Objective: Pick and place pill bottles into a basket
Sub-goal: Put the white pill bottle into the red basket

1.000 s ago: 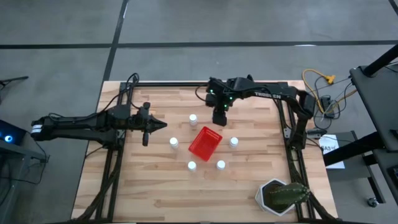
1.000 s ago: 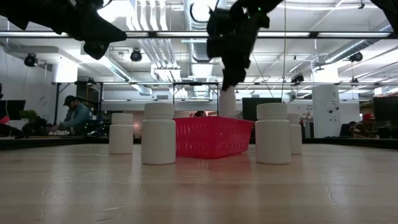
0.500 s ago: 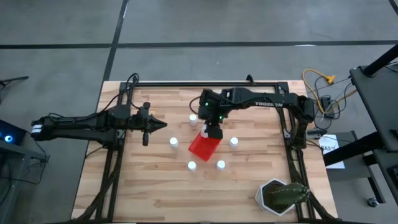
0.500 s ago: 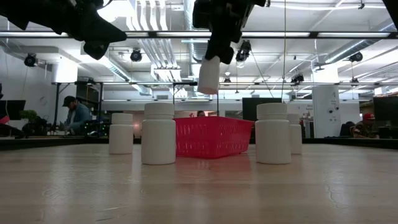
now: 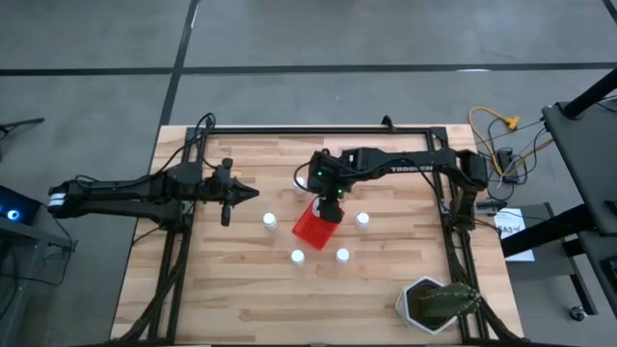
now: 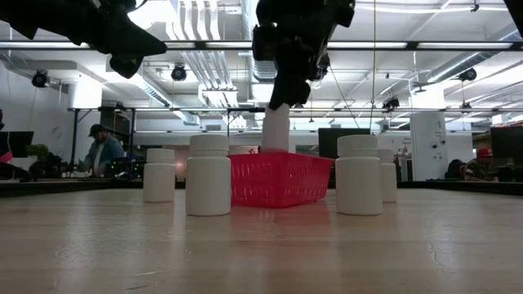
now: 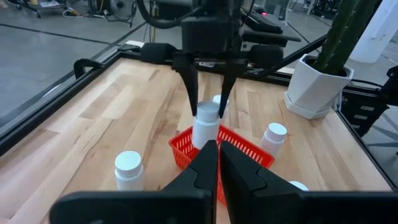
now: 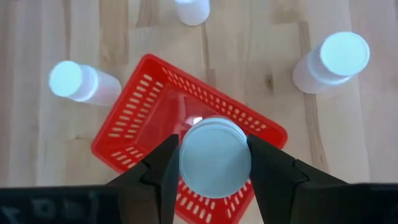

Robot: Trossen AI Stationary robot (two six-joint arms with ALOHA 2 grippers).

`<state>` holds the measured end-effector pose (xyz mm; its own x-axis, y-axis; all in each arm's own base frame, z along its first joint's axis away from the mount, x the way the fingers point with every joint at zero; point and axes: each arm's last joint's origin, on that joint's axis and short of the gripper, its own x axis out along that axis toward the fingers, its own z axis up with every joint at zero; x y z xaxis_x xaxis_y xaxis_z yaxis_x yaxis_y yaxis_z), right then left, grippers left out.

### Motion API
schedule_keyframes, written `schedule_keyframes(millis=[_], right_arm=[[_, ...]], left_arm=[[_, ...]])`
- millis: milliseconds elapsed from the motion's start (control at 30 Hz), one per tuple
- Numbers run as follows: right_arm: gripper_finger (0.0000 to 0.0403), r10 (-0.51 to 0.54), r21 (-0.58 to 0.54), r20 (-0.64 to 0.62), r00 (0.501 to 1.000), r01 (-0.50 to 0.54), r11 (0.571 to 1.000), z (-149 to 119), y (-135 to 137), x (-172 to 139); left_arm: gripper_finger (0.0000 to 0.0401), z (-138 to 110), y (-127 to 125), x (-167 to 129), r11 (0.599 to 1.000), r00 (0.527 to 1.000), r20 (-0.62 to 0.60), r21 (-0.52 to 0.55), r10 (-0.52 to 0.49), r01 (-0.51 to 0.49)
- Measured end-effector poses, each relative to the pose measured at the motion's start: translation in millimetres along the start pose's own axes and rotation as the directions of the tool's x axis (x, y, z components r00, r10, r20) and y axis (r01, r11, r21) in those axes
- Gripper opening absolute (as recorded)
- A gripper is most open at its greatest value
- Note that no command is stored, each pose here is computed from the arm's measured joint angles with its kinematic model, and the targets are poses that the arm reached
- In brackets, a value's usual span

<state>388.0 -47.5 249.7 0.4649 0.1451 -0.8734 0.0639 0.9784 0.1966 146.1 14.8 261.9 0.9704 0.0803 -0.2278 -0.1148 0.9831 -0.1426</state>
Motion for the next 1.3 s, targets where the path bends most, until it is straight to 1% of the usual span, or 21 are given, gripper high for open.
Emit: schedule_keyframes(millis=[367, 633, 733, 967, 1300], right_arm=[[0.0145, -0.010, 0.067, 0.006, 1.000, 0.010, 0.998, -14.3, -11.1, 20.4], [0.0145, -0.047, 0.109, -0.006, 0.999, 0.047, 0.993, -26.4, -19.5, 32.4], [0.0145, -0.069, 0.119, 0.005, 0.998, 0.068, 0.991, -26.0, -21.4, 32.9], [0.0145, -0.076, 0.154, 0.049, 0.996, 0.067, 0.986, -22.9, -27.0, 32.8], [0.0145, -0.078, 0.184, 0.016, 0.997, 0.074, 0.980, -34.9, -31.6, 41.3]], left_arm=[[0.0000, 0.0, 0.0, 0.0, 1.000, 1.000, 0.000, 0.000, 0.001, -0.001], [0.0000, 0.0, 0.0, 0.0, 1.000, 1.000, 0.000, 0.000, 0.001, -0.001], [0.0000, 0.0, 0.0, 0.0, 1.000, 1.000, 0.000, 0.000, 0.000, 0.000], [0.0000, 0.0, 0.0, 0.0, 1.000, 1.000, 0.000, 0.000, 0.000, 0.000], [0.0000, 0.0, 0.0, 0.1, 1.000, 1.000, 0.000, 0.000, 0.000, 0.000]])
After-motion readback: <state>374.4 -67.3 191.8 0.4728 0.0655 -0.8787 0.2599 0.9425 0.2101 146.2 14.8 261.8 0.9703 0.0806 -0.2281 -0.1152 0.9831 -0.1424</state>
